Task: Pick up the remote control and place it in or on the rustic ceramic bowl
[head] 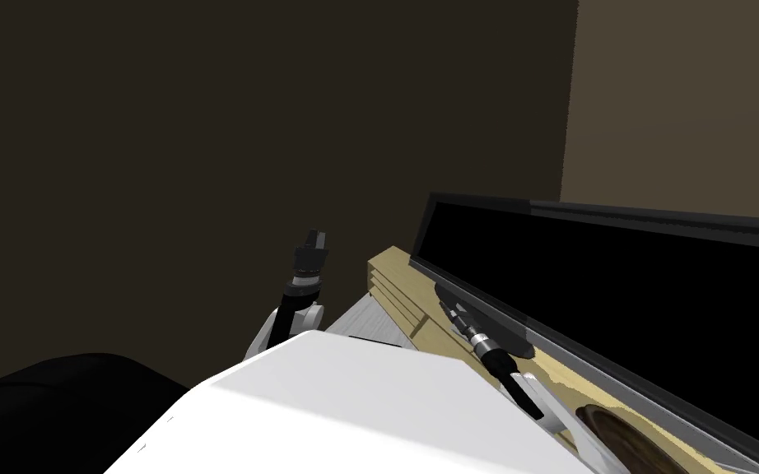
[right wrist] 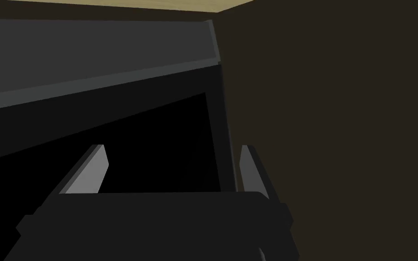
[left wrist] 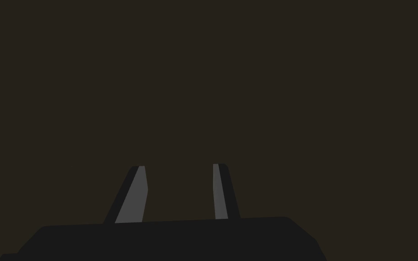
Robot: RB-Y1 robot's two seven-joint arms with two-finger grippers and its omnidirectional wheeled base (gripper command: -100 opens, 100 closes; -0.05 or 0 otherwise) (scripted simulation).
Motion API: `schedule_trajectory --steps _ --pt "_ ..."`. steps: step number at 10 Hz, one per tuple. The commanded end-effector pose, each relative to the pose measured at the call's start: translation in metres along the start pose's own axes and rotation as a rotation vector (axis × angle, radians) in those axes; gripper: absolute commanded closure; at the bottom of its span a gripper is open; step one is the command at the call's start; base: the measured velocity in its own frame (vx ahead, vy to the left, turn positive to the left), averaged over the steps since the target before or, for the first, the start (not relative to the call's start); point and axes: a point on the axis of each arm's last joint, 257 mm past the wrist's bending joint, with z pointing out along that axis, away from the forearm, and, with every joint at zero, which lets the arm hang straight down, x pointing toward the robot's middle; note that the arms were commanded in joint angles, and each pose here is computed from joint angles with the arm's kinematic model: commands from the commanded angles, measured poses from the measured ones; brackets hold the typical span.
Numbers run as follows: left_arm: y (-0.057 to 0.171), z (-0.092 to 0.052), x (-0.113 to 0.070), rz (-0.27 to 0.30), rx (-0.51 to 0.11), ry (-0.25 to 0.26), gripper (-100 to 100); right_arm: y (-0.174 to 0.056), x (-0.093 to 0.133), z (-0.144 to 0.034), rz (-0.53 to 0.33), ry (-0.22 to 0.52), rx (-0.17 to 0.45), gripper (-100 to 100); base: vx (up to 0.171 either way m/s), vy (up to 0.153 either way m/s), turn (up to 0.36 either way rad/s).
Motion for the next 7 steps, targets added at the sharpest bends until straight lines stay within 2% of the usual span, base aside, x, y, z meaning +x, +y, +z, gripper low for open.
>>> schedule_trajectory --steps 1,2,3,4,5,7 --pt "0.0 0.0 0.0 0.0 0.0 0.0 0 -0.008 0.012 -0.001 -0.03 0.033 0.008 -100 -0.003 0.002 0.081" --pt "0.0 0.0 0.0 0.0 0.0 0.0 0 -0.016 0.026 -0.005 -0.087 0.082 0.004 -100 -0.003 0.004 0.157" --pt "0.0 0.0 0.0 0.0 0.0 0.0 0 -0.022 0.031 -0.008 -0.085 0.093 0.015 -100 -0.001 -0.001 0.091" --pt "0.0 0.0 0.0 0.0 0.0 0.0 0 -0.032 0.048 -0.014 -0.137 0.148 0.013 -100 -0.001 0.0 0.16" --pt "0.0 0.0 0.0 0.0 0.0 0.0 0 -0.035 0.05 -0.015 -0.137 0.154 0.019 -100 0.0 -0.004 0.1" --pt "0.0 0.0 0.0 0.0 0.0 0.0 0 -0.057 0.084 -0.033 -0.231 0.267 0.011 -100 0.002 -0.007 0.212"
